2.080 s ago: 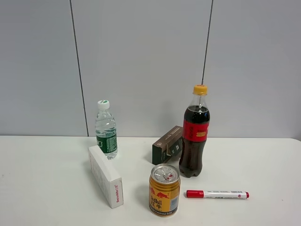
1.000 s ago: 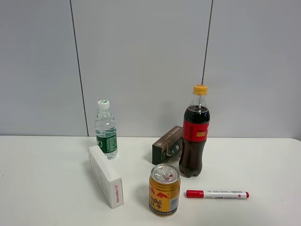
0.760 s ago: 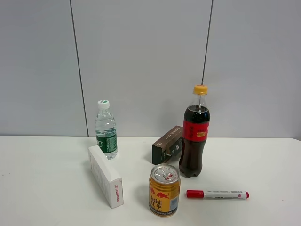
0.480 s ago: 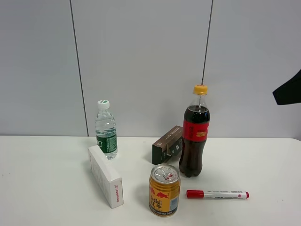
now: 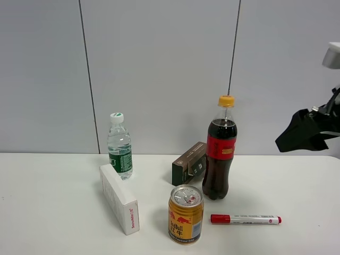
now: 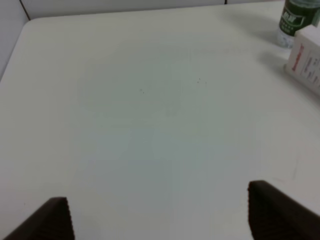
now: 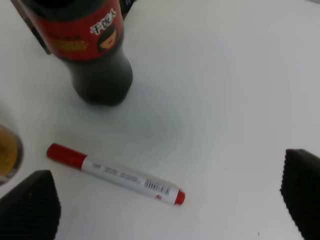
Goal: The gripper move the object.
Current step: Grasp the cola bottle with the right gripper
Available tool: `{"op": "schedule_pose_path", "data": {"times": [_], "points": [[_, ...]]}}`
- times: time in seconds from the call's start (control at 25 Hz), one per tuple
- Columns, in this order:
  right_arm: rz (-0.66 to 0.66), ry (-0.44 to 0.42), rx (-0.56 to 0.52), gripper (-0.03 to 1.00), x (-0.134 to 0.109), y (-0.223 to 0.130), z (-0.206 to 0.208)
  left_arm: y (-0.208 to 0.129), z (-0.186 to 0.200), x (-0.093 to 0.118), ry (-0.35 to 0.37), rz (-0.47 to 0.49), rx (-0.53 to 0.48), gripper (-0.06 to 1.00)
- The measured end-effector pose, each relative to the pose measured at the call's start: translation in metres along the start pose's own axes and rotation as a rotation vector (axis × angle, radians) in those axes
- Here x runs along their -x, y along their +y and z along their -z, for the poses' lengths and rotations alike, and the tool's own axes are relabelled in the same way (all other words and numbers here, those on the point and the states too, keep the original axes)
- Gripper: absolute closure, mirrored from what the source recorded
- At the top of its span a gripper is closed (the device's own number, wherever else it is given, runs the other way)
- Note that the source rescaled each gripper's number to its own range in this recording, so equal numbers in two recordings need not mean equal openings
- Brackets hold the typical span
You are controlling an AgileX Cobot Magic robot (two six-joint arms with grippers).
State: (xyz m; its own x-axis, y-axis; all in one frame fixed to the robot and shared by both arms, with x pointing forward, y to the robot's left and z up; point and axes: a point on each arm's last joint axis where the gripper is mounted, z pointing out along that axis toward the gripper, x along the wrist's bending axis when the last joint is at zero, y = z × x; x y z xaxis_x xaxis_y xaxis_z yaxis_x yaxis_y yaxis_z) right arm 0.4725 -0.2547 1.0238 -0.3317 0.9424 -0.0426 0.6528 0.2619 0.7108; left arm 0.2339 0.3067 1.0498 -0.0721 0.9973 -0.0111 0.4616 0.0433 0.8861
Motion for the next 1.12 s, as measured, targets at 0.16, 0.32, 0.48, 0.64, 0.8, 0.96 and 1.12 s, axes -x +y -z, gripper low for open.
{"op": "schedule_pose_path", "data": {"times": [0.16, 0.32, 0.48, 0.64, 0.8, 0.96, 1.12], "points": [[0.04, -0.027, 0.011, 0.14, 0.004, 0.001, -0.016, 0.0, 0.0, 0.0, 0.0, 0.0, 0.0, -0.06], [0.12, -0.041, 0.014, 0.14, 0.005, 0.0, -0.032, 0.0, 0.0, 0.0, 0.0, 0.0, 0.0, -0.06], [0.233, -0.01, 0.013, 0.14, -0.011, 0.0, -0.048, 0.0, 0.0, 0.0, 0.0, 0.0, 0.0, -0.06], [0.275, -0.019, 0.03, 0.14, -0.015, 0.0, -0.06, 0.0, 0.0, 0.0, 0.0, -0.001, 0.0, -0.06], [0.271, -0.057, 0.069, 0.14, -0.012, 0.002, -0.069, 0.0, 0.0, 0.0, 0.0, -0.001, 0.0, -0.06], [0.267, -0.099, 0.109, 0.14, -0.009, 0.003, -0.08, 0.0, 0.0, 0.0, 0.0, -0.001, 0.0, -0.06], [0.261, -0.093, 0.068, 0.14, -0.01, -0.006, -0.096, 0.0, 0.0, 0.0, 0.0, -0.001, 0.0, -0.06]]}}
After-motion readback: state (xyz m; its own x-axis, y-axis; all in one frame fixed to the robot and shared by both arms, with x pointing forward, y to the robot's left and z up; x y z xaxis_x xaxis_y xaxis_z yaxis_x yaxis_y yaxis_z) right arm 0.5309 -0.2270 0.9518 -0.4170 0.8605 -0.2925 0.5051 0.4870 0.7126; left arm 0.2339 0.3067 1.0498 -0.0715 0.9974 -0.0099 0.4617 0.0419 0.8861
